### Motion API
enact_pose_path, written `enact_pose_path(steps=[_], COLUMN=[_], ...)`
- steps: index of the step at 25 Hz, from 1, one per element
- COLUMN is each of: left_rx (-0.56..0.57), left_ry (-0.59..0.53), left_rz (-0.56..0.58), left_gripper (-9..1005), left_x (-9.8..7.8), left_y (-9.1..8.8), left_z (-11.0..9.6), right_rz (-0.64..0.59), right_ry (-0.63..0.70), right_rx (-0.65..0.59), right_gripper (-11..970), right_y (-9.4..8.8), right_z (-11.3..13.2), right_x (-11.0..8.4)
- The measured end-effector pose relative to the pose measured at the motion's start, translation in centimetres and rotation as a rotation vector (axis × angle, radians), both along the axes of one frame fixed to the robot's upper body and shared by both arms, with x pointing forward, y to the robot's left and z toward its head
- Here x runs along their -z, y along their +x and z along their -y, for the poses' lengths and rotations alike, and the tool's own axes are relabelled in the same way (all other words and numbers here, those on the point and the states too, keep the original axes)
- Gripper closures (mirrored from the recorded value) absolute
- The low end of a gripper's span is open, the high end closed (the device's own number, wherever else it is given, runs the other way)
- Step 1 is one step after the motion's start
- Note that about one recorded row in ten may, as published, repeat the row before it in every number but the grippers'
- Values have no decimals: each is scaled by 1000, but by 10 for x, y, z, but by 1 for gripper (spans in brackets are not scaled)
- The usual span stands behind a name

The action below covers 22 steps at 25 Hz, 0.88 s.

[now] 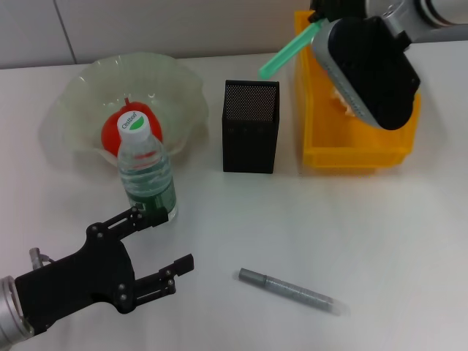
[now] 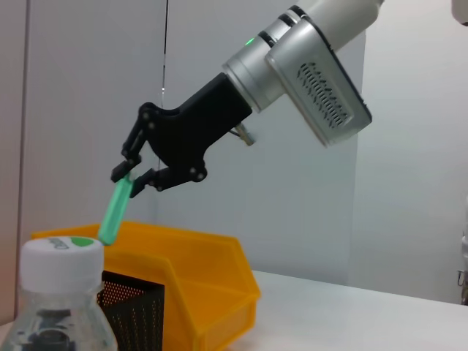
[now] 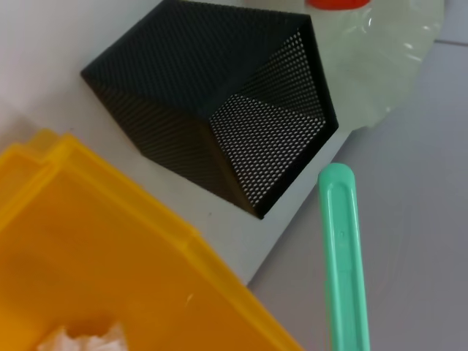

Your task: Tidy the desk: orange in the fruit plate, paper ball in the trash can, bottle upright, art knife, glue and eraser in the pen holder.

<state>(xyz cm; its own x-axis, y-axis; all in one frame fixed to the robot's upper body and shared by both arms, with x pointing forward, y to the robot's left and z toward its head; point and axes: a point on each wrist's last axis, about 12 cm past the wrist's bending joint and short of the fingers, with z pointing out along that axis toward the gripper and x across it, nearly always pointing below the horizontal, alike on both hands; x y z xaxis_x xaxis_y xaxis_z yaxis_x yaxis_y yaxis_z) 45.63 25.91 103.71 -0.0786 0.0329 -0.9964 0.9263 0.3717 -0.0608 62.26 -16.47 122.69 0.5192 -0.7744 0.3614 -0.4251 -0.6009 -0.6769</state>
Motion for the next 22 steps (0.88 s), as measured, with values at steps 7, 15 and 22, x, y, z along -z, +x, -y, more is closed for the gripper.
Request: enact_pose_path(steps=[7,15,22], left_rx=[-2,-2,2], left_ry=[-3,-3,-2], left_rz=[-9,-9,-8], left_gripper=[223,223,224], left_x=[1,1,1], left_y=[-1,-1,-1], left_z=[0,0,1], right_rz=[3,-23,-42], right_ry=[-40,-80,-103], right_rx=[-58,-91,-107], right_gripper=[784,783,783], right_y=[2,4,5], right_z=[-13,-20,-23], right_x=[11,27,36])
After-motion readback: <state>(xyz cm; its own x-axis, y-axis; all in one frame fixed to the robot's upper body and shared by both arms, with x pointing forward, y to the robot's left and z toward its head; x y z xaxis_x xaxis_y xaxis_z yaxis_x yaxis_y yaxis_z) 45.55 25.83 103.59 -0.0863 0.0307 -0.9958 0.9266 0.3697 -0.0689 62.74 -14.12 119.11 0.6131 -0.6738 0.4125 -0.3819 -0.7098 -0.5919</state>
